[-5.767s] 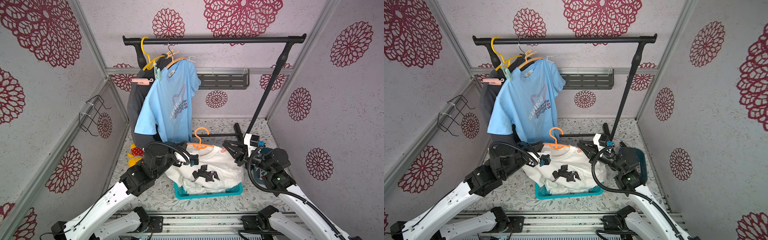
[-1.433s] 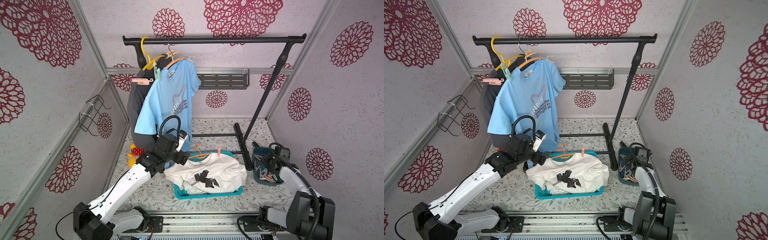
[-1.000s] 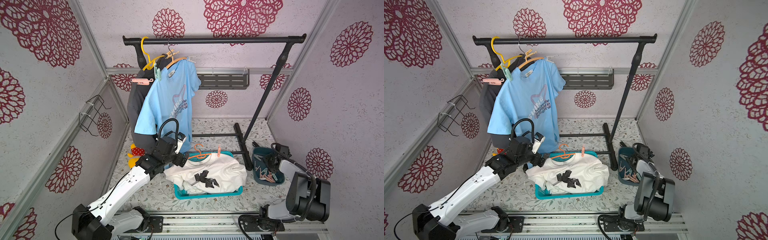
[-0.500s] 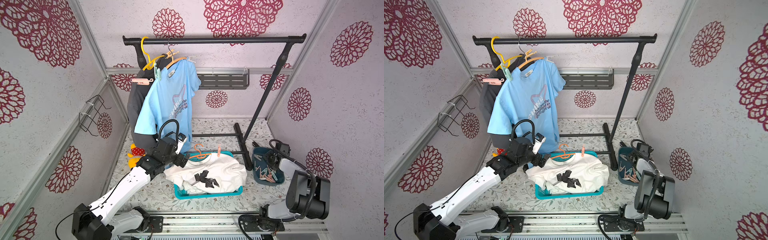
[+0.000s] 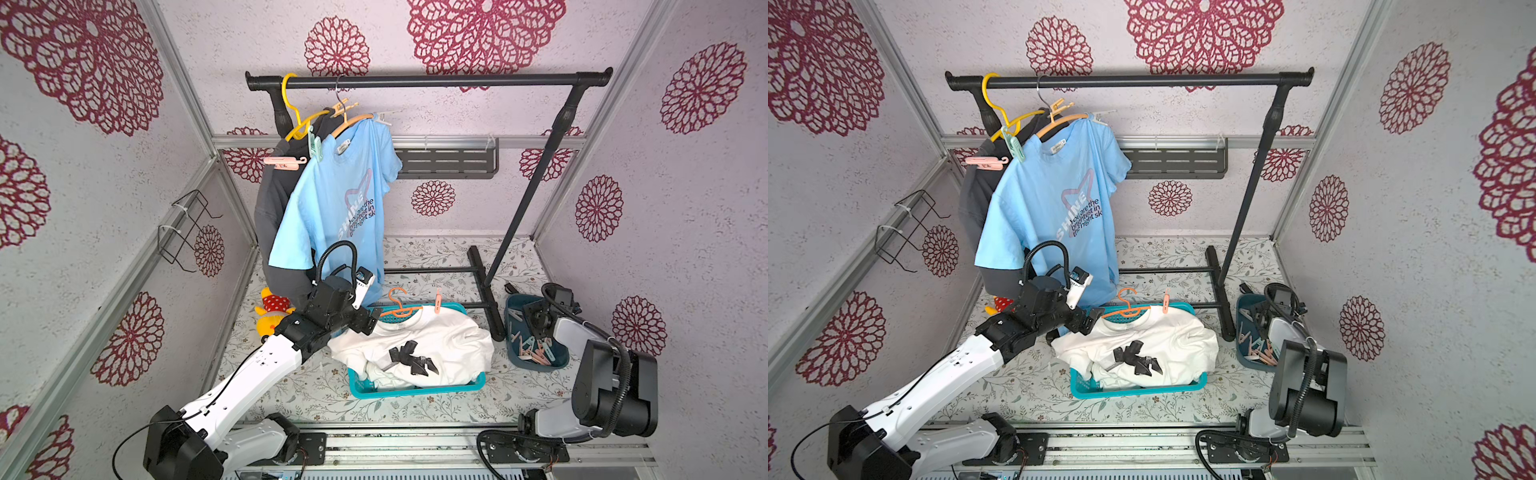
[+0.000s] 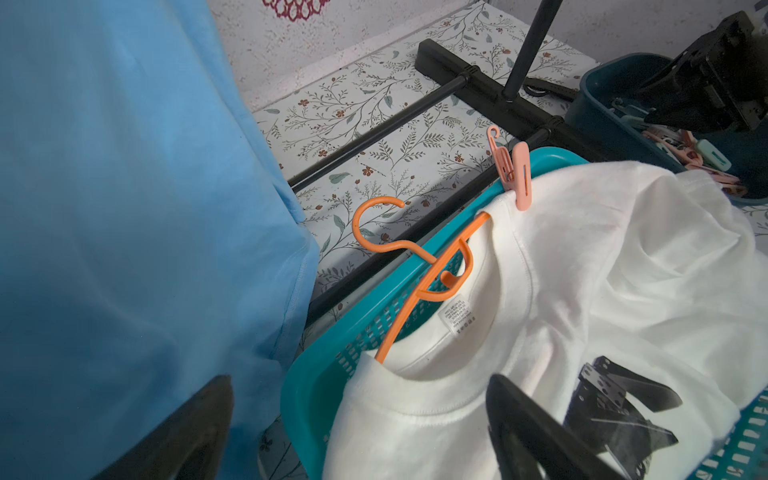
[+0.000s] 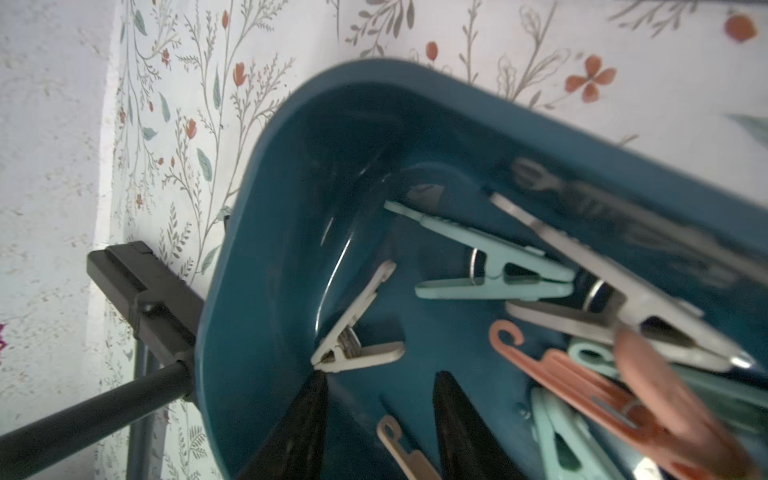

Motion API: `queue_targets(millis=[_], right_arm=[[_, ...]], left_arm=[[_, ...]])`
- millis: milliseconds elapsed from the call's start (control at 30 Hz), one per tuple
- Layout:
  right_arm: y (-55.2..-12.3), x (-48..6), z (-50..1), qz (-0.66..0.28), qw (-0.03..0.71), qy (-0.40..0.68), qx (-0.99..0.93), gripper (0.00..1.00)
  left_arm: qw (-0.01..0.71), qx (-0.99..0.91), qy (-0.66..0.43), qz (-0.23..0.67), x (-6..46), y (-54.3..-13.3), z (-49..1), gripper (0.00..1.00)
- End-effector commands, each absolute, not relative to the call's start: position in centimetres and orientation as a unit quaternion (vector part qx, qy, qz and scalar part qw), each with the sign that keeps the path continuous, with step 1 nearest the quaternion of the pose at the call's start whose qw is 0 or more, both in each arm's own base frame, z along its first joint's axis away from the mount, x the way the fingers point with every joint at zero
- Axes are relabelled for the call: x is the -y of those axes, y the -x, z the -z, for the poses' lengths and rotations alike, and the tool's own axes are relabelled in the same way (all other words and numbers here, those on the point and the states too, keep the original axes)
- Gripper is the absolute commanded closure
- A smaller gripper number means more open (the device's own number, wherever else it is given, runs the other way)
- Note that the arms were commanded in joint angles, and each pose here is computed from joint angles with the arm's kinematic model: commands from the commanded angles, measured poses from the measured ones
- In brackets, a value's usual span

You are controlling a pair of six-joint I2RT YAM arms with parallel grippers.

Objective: Use clothespins to secure the t-shirt on both sides of the hanger
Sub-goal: Pick up the clothespin from the storage box.

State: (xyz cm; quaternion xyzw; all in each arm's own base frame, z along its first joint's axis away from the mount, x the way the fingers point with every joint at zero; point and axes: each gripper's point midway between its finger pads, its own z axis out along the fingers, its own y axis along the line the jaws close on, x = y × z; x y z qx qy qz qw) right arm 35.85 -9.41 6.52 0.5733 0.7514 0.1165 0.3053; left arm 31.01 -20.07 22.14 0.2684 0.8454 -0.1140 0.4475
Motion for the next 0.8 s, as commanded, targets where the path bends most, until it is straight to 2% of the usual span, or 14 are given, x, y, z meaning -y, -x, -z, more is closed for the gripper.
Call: queue_targets(millis=[0,167,767], right_arm=[[-36.5,9.9,-6.6,-0.122,0.3,-0.62,-0.714,0.58],[-36.2,9.8,-6.0,-0.113,0.278,-0.65,-0.698,0.7],[-37.4,8.5,-4.1,-0.117,0.245,-0.688,-0.673,0.7]], left_arm=[[0.476,-0.837,-0.244,0.119,19.7,-31.7,-23.6,0.03],[0.472,-0.842,-0.242,0.103,19.2,-31.9,-23.5,0.05],[0.47,-0.845,-0.242,0.08,18.7,-32.3,-22.7,0.05]])
